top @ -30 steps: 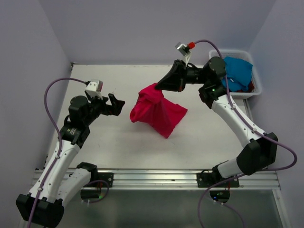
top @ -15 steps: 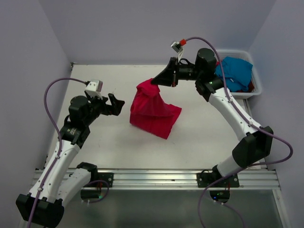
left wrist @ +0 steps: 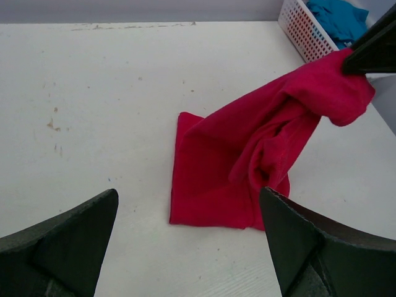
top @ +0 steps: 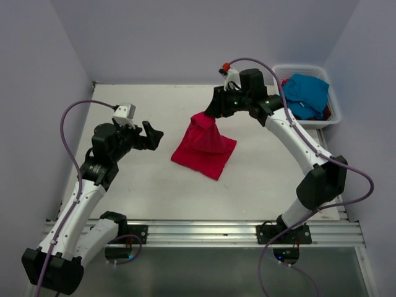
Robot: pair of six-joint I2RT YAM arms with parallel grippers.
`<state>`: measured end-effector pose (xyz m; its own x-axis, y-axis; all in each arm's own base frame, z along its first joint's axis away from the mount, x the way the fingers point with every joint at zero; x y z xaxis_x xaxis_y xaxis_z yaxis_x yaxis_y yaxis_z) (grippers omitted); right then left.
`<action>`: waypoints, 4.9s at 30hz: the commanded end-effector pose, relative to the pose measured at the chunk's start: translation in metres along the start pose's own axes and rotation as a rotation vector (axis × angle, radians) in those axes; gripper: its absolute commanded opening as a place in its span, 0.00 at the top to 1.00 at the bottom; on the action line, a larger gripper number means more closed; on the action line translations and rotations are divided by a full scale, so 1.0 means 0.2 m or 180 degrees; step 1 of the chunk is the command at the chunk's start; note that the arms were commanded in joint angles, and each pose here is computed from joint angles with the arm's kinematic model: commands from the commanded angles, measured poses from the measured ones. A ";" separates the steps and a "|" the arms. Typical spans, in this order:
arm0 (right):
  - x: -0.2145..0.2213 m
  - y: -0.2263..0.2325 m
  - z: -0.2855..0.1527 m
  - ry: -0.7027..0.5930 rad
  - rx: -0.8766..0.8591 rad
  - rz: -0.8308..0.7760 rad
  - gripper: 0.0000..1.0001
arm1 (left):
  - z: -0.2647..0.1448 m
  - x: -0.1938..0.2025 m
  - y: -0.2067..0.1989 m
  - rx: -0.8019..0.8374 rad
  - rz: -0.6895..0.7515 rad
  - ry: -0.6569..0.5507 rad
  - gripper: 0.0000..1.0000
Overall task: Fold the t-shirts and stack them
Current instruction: Move the tshirt to the center of the board, then flatten out the tshirt
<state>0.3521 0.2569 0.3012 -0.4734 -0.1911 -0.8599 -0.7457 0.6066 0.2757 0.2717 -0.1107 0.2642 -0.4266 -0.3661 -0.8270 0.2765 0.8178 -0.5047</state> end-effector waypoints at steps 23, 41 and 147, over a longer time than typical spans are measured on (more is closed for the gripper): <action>0.10 -0.10 -0.10 0.0197 0.1342 -0.0306 0.01 | 0.29 0.47 -0.28 0.0261 0.0096 0.1146 0.00; 0.19 -0.02 -0.25 0.0101 0.1302 -0.0271 0.01 | 0.54 0.77 -0.21 -0.0731 0.1553 0.1471 0.27; 0.32 0.07 -0.51 0.0277 0.2062 -0.0616 1.00 | -0.11 -0.47 -0.29 -0.1759 0.0893 -0.0436 1.00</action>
<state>0.2721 0.2097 0.2735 -0.4144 -0.3421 -0.8433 -0.5002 0.8597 -0.1029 0.2967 -0.1329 0.3574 -0.3339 -0.0298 -0.9421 -0.0810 0.9967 -0.0028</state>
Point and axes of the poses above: each gripper's point midway between its finger pads, its own z axis out along the fingers, its own y axis along the line the jaws close on, x = y × z, the point moved 3 cm from there along -z, back along the fingers, and after that the axes turned 13 degrees about -z, right-handed, at the moved point
